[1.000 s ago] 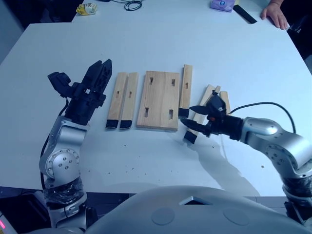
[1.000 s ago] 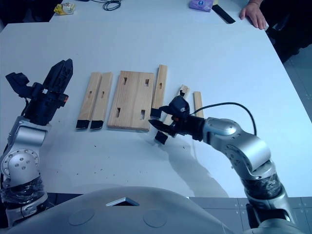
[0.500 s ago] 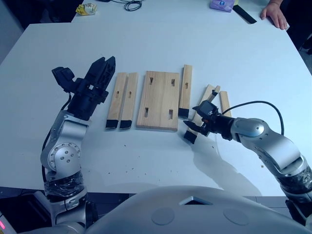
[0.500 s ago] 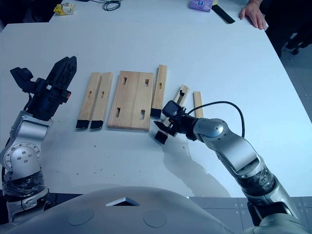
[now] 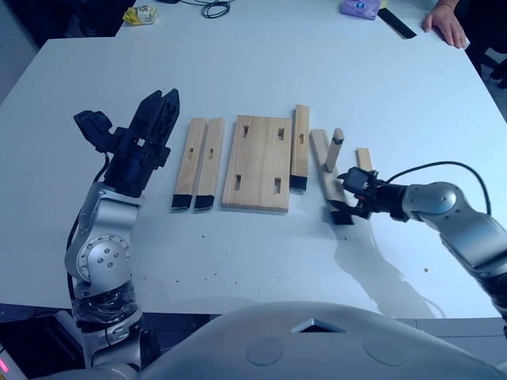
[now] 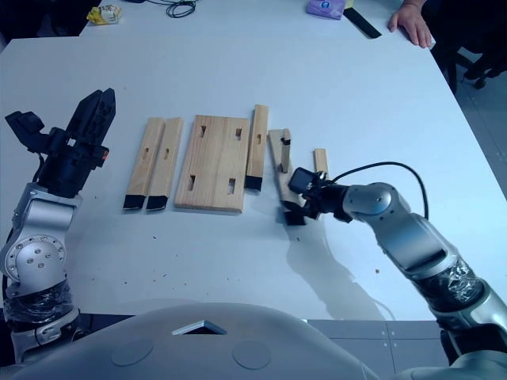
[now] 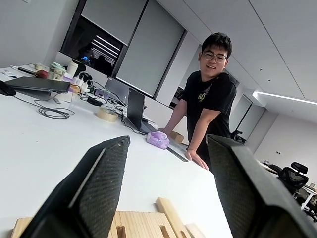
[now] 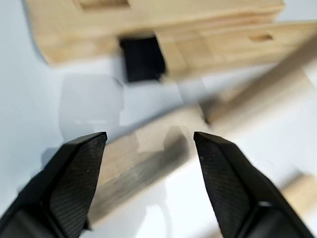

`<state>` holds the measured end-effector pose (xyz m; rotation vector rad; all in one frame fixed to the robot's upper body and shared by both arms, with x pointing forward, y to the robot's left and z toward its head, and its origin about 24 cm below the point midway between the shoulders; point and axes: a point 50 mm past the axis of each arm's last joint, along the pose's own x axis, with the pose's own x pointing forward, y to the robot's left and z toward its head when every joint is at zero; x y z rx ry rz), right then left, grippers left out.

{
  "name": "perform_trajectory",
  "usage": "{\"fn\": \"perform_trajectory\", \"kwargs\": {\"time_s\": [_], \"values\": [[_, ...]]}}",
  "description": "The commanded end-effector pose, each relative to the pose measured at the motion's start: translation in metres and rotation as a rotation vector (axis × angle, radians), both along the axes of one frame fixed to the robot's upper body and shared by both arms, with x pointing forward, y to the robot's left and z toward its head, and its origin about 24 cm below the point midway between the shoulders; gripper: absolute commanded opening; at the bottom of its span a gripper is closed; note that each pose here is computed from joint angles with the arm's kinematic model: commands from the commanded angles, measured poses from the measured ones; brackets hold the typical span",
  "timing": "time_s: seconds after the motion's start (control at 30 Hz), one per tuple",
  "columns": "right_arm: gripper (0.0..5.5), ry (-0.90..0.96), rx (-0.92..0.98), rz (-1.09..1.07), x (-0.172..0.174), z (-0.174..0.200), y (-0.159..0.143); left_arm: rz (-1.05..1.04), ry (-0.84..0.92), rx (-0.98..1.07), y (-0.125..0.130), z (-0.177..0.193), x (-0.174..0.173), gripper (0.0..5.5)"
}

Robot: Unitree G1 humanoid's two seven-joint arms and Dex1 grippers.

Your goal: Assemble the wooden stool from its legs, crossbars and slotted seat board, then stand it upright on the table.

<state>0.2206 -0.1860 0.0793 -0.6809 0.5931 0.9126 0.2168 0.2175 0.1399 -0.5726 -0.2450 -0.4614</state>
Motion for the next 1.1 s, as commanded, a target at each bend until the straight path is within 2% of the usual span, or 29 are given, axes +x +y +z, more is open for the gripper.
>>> {"fn": "perform_trajectory", "kwargs": {"time_s": [0.03, 0.13, 0.3, 0.63, 0.73, 0.97, 1.1], "values": [[3.25, -0.05, 0.011, 0.006, 0.01, 0.013, -0.005, 0.018, 0.005, 0.003, 0.0, -0.002, -0.002, 2.86], [3.25, -0.063, 0.088, -0.056, 0.021, 0.026, -0.004, 0.037, 0.004, 0.003, 0.001, -0.002, -0.005, 2.86], [3.25, -0.101, 0.2, -0.344, 0.042, 0.031, -0.012, 0.034, -0.003, 0.005, 0.001, -0.001, -0.003, 2.86], [3.25, 0.124, 0.266, -0.486, 0.002, 0.017, -0.01, 0.037, 0.018, -0.006, -0.003, -0.006, -0.01, 2.86], [3.25, 0.171, 0.306, -0.524, -0.004, 0.016, 0.002, 0.044, 0.024, -0.01, -0.004, -0.008, -0.014, 2.86], [3.25, 0.207, 0.319, -0.754, -0.002, -0.011, 0.018, 0.039, 0.021, -0.009, -0.005, -0.006, -0.011, 2.86], [3.25, 0.162, 0.314, -0.809, 0.002, -0.019, 0.025, 0.01, 0.02, -0.006, -0.008, -0.005, -0.006, 2.86]]}}
